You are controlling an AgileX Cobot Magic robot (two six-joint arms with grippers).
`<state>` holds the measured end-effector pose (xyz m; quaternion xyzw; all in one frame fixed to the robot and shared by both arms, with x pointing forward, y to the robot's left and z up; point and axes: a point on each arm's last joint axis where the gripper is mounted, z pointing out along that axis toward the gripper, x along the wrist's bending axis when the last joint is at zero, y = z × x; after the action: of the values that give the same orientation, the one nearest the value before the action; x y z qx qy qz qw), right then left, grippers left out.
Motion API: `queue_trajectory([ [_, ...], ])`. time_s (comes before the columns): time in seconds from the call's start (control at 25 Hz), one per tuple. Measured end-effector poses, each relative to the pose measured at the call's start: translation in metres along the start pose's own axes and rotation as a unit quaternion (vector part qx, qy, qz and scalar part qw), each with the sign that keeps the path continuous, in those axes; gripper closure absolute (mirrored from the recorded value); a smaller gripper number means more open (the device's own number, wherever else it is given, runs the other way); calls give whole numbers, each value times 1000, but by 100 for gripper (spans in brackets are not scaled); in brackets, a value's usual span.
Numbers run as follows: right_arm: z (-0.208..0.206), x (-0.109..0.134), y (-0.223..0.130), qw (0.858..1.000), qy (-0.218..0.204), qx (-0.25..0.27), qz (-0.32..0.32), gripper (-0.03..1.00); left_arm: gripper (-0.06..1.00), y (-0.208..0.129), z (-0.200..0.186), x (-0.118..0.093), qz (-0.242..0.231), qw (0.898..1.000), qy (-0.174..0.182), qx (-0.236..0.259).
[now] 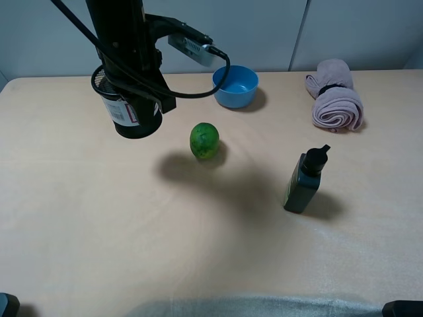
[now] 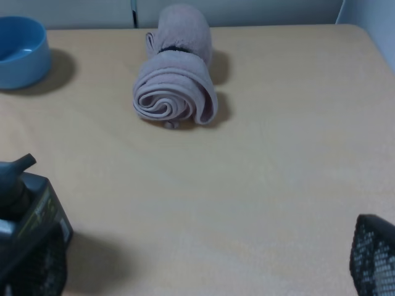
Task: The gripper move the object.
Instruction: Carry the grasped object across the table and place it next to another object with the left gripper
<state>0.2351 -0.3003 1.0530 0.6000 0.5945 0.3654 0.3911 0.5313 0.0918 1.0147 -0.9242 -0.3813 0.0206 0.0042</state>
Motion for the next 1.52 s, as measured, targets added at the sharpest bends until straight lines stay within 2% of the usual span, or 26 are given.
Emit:
queue_trajectory([
  [0.44, 0, 0, 0, 1000, 0, 0, 0, 28, 83, -10, -2, 46, -65, 998, 0, -9],
  [1.16, 0, 0, 0, 1000, 0, 0, 0, 28, 83, -23, -4, 111, -150, 985, 29, -76],
  [1.52, 0, 0, 0, 1000, 0, 0, 0, 28, 83, -19, 18, 134, -180, 980, 34, -82],
])
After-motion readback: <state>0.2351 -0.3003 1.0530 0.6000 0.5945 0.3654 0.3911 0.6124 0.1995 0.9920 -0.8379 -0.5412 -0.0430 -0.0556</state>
